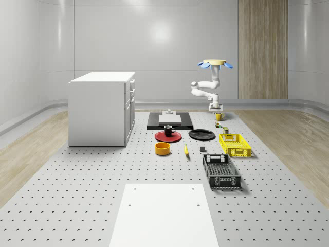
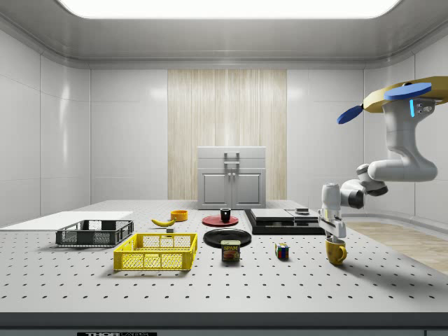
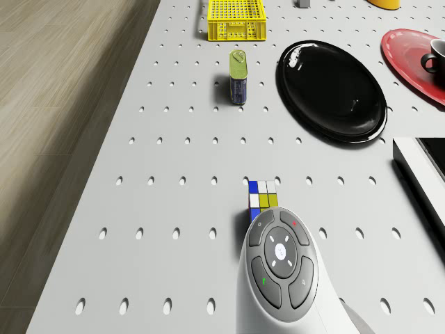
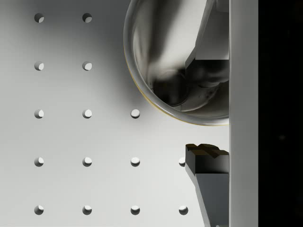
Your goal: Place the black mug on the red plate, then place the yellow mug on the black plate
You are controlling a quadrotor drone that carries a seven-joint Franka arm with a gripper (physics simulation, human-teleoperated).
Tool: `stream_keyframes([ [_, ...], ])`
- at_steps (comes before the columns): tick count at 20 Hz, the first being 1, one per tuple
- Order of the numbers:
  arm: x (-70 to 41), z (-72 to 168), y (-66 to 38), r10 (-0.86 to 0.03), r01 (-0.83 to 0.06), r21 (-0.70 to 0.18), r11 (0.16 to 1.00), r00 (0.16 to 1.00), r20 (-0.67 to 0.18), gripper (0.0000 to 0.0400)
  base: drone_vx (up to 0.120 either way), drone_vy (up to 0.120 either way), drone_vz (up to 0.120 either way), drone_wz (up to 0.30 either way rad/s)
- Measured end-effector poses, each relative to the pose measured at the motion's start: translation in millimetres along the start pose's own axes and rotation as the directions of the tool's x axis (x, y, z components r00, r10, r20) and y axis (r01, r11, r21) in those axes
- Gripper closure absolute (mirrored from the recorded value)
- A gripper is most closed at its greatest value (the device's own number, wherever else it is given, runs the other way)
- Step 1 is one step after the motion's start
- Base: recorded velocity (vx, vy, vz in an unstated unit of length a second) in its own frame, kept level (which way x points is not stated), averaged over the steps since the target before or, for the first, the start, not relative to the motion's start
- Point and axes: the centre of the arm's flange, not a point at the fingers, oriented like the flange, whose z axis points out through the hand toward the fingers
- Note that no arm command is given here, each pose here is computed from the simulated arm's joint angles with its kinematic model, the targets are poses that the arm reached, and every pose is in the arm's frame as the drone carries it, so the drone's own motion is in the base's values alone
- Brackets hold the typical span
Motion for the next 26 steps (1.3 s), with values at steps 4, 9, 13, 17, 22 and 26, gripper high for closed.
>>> stream_keyframes([
  [4, 0.1, 0, 0.0, 0.000, 0.000, 0.000, 1.000, 1.000, 0.000, 0.0273, 0.000, 0.000, 0.000, 0.000],
  [9, 0.1, 0, -0.1, 0.000, 0.000, 0.000, 1.000, 1.000, 0.000, 0.0285, 0.000, 0.000, 0.000, 0.000],
  [13, 0.1, -8, -0.1, 0.000, 0.000, 0.000, 1.000, 1.000, 0.000, 0.0288, 0.000, 0.000, 0.040, 0.000],
  [17, 0.1, -21, -0.1, 0.000, 0.000, 0.000, 1.000, 1.000, 0.000, 0.0289, 0.000, 0.000, 0.120, 0.000],
  [22, 0.0, -29, -0.1, 0.000, 0.000, 0.000, 1.000, 1.000, 0.000, 0.0290, 0.064, -0.040, 0.120, 0.000],
  [26, 0.0, -32, -0.1, 0.000, 0.000, 0.000, 1.000, 1.000, 0.000, 0.0290, 0.120, -0.120, 0.020, 0.000],
])
